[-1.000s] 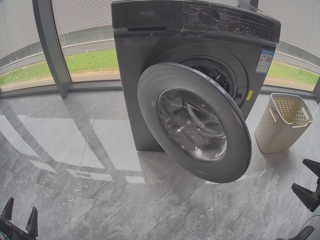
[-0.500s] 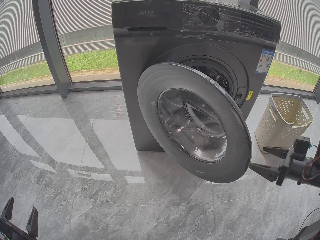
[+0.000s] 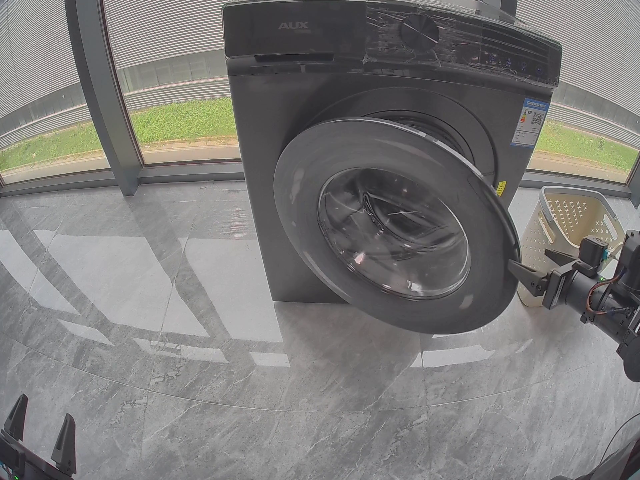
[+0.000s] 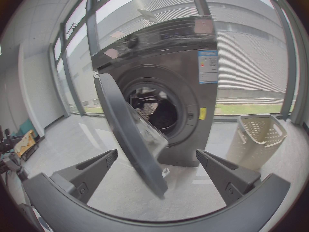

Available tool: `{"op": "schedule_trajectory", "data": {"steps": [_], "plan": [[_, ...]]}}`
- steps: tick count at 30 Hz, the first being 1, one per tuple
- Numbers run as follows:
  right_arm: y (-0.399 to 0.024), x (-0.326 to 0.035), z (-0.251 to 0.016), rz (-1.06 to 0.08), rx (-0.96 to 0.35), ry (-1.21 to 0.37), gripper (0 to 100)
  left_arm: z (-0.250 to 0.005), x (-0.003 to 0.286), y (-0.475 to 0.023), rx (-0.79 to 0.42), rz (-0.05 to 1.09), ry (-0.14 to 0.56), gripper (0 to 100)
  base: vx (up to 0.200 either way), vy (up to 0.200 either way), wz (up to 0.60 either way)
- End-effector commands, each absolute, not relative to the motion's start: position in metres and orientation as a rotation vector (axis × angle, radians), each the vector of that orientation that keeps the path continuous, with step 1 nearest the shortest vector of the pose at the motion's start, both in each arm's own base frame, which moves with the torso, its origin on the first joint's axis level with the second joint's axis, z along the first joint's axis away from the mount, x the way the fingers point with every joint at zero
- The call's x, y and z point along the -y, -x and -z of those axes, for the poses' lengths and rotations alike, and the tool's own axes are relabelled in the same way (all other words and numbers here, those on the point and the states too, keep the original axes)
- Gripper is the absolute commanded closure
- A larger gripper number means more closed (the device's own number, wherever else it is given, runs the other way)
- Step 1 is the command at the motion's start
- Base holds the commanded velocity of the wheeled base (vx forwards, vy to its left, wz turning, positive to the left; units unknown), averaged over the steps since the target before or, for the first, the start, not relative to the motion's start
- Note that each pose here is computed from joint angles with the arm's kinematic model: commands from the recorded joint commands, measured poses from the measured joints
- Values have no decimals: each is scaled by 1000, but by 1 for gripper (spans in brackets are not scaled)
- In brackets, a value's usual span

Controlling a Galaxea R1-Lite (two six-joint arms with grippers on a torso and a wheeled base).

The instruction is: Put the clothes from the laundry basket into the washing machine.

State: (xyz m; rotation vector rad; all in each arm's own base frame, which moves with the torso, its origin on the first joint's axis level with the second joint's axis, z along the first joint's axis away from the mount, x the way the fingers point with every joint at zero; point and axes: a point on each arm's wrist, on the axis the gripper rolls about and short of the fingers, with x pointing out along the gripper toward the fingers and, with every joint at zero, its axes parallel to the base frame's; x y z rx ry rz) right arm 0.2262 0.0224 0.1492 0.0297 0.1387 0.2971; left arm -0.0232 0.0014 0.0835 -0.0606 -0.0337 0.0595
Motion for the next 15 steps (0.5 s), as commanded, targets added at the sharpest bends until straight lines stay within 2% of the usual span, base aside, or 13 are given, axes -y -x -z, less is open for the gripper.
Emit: {"op": "schedule_trajectory", "data": {"steps": [1, 5, 8, 14, 15], "plan": [[-231, 11, -146, -151, -141, -11, 0, -78, -1, 23, 29, -61, 61, 0, 0, 0, 0], [-225, 13, -140, -150, -168, -2, 0, -78, -1, 23, 29, -60, 62, 0, 0, 0, 0], [-209, -5, -135, -264, -187, -4, 0, -78, -1, 23, 29, -60, 62, 0, 0, -200, 0], [-196, -25, -131, -367, -206, 0, 0, -78, -1, 23, 29, -60, 62, 0, 0, -200, 0], [-192, -35, -129, -423, -212, -1, 0, -78, -1, 23, 29, -60, 62, 0, 0, -200, 0]]}}
